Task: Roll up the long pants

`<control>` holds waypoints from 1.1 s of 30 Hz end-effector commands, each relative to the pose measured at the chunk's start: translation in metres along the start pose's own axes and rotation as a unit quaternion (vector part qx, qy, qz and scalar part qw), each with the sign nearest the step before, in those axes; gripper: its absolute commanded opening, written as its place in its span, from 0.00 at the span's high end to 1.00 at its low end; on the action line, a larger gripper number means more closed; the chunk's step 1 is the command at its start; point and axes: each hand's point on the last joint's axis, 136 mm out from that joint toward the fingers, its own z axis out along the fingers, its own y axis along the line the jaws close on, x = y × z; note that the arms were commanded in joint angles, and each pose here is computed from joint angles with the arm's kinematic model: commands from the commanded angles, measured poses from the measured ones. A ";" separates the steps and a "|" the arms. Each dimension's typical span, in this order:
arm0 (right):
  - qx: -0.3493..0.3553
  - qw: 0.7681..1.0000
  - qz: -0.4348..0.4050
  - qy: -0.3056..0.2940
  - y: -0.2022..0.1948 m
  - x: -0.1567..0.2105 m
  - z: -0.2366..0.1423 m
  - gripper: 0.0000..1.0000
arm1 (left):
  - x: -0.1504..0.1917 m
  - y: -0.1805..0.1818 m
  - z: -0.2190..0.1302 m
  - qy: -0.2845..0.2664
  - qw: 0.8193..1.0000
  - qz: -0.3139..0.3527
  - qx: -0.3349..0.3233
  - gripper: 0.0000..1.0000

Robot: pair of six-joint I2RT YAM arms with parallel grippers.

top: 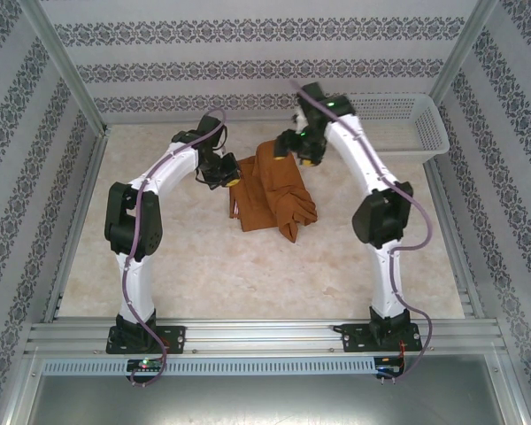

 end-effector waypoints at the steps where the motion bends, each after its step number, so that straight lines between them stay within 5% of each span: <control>1: 0.069 0.997 0.014 0.032 -0.064 0.002 0.002 0.26 | -0.002 -0.003 -0.013 -0.007 1.000 0.007 -0.012 1.00; 5: 0.057 0.996 0.029 0.061 -0.094 -0.002 0.018 0.26 | -0.007 0.001 -0.019 -0.014 1.000 0.007 -0.021 1.00; 15: -0.092 0.989 0.066 0.100 -0.079 0.001 0.088 0.26 | -0.015 0.035 -0.007 -0.015 0.997 -0.005 -0.077 1.00; 20: -0.094 0.987 0.068 0.115 -0.077 0.013 0.112 0.27 | -0.018 0.035 -0.007 -0.011 0.997 -0.010 -0.079 1.00; 33: -0.161 0.978 0.076 0.107 -0.035 0.020 0.127 0.26 | -0.025 0.019 -0.022 -0.024 0.998 -0.006 -0.064 1.00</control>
